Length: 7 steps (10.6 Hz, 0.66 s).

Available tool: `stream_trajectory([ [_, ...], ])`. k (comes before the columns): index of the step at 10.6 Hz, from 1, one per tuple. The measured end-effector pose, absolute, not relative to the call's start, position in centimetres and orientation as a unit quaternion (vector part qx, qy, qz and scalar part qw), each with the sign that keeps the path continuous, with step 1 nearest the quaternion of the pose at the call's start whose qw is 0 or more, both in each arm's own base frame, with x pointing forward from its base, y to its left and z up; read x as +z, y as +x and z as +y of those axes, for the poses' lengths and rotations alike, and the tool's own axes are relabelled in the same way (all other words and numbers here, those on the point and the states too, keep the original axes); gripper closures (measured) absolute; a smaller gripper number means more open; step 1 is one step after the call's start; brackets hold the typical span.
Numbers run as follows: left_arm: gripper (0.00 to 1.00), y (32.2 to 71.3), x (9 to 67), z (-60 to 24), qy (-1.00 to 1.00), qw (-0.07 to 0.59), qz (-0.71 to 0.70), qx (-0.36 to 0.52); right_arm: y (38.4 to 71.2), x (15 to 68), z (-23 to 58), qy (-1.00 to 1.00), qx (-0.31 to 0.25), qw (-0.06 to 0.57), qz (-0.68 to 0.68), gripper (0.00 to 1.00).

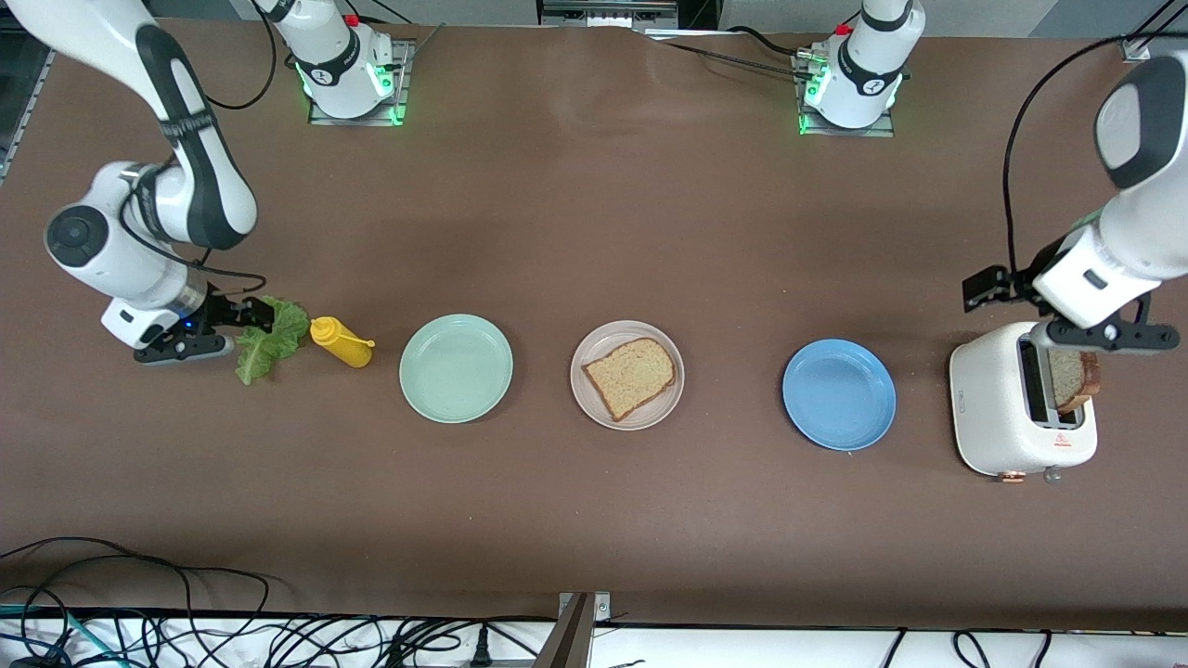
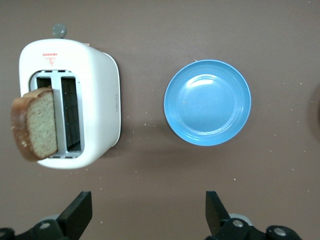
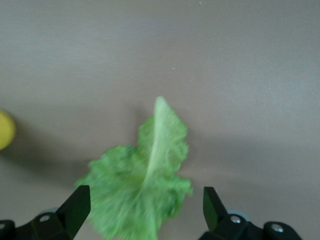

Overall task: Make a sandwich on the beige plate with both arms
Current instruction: 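Lower the right gripper to the lettuce while the left gripper withdraws, then grasp the green lettuce leaf with the right gripper and lift it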

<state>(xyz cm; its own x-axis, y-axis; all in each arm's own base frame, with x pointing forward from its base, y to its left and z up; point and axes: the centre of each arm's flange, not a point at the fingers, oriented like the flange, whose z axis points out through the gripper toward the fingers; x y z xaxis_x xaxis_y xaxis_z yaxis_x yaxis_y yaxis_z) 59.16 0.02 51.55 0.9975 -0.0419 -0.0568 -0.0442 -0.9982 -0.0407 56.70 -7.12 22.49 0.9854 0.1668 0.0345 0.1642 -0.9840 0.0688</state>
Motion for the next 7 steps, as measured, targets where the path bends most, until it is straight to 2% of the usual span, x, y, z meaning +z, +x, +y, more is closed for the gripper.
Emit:
stream_trajectory([
  [4,0.00,56.3,57.9,0.0,-0.999,0.020,0.017,0.035,56.5,19.1,-8.6,0.999,0.034,0.016,0.026,0.06],
  [7,0.00,54.7,62.3,-0.2,-0.998,0.017,0.017,0.050,56.5,19.1,-8.6,0.999,0.035,0.014,0.007,0.49],
])
